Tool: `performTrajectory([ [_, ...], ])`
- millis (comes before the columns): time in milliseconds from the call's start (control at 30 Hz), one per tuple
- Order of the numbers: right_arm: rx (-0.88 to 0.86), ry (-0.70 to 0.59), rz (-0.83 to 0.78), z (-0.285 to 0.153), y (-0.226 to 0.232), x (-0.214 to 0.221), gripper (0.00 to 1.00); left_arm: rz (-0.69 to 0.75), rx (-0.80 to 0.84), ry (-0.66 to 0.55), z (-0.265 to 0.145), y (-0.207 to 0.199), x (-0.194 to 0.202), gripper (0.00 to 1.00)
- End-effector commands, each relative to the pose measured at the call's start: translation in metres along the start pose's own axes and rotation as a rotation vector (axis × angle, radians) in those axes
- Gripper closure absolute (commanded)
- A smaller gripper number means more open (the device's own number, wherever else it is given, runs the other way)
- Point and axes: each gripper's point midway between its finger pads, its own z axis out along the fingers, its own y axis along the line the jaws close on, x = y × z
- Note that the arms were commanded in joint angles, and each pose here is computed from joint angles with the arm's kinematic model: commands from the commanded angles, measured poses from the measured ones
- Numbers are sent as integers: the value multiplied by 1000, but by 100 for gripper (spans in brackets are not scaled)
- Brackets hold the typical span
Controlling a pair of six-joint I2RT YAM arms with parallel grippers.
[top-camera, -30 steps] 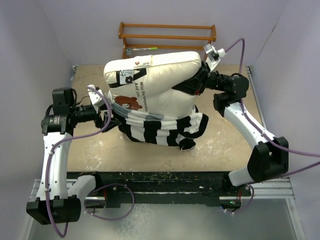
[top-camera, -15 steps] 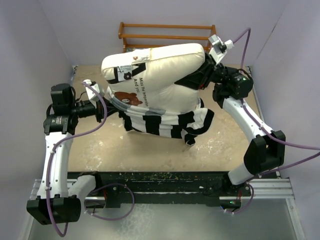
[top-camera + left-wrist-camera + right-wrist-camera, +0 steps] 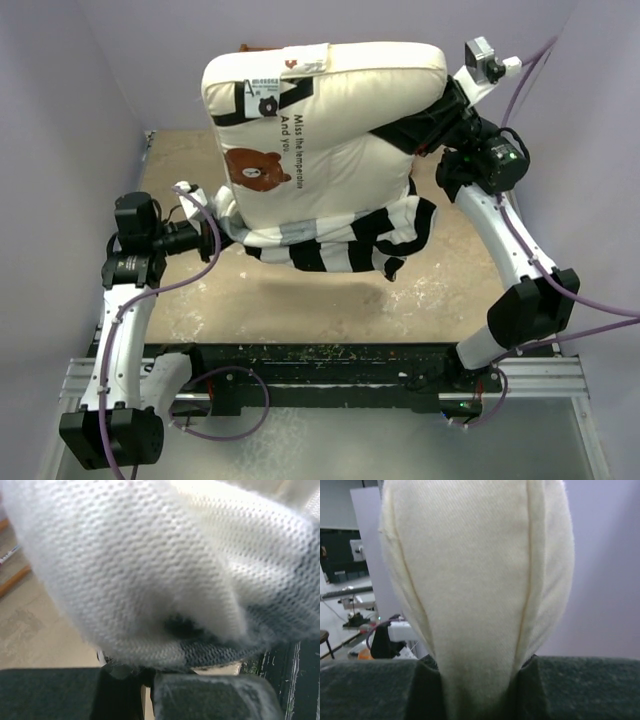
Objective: Remove the pillowcase from the pillow
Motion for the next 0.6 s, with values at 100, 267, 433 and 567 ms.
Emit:
performTrajectory([
  [100, -46, -556, -235, 9, 79, -137, 100, -31, -28, 51, -1, 3, 21, 82],
  [267, 50, -582, -285, 9, 79, -149, 100, -89, 12, 97, -5, -10, 32, 12],
  [433, 13, -592, -269, 16, 86, -161, 100, -76, 0, 83, -4, -7, 30, 0],
  [567, 10, -569, -263, 20, 92, -162, 100, 33, -144, 10, -13, 17, -8, 0],
])
